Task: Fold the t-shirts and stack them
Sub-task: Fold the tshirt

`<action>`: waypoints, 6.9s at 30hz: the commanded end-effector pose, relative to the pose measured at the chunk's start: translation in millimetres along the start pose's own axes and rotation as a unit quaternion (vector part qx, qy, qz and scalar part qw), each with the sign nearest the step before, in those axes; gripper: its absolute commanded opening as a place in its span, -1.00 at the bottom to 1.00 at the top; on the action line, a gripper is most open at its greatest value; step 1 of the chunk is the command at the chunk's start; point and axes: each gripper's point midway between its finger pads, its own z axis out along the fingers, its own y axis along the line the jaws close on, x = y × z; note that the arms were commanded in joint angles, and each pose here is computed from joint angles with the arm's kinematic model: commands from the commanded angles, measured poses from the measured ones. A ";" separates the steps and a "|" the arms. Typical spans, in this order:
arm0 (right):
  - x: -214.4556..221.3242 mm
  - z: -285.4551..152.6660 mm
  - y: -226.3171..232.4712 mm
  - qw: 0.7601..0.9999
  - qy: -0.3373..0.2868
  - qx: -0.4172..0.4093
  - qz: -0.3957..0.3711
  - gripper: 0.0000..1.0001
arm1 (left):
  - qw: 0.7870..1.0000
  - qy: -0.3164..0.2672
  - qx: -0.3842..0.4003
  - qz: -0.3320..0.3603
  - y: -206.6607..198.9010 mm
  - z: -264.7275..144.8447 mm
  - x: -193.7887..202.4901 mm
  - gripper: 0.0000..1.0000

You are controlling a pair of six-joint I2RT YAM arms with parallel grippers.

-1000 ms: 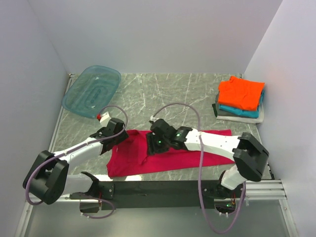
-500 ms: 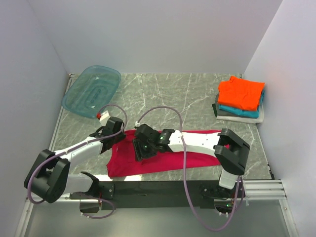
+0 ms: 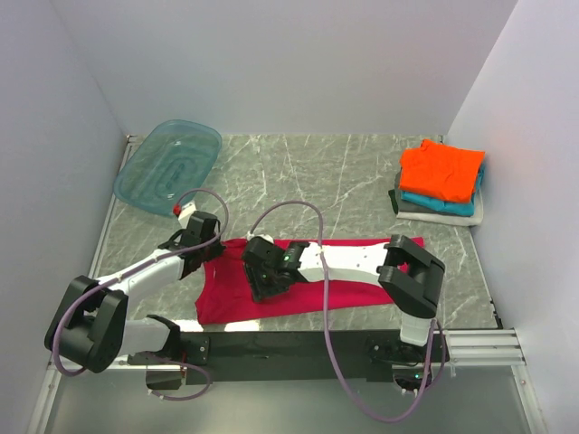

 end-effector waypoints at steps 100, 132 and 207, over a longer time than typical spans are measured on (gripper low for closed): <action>-54.0 51.2 62.1 0.986 -0.087 0.024 -0.142 -0.14 | 1.000 0.024 0.006 0.012 18.6 -14.2 -32.2 0.10; -8.9 4.3 97.6 0.985 -0.037 -0.059 -0.160 -1.00 | 1.000 0.015 -0.015 0.006 27.0 -14.4 -35.5 0.14; -38.3 -100.9 -182.2 0.981 -0.062 0.151 0.103 -0.01 | 0.989 -0.093 0.064 0.092 -197.2 81.2 -217.0 0.19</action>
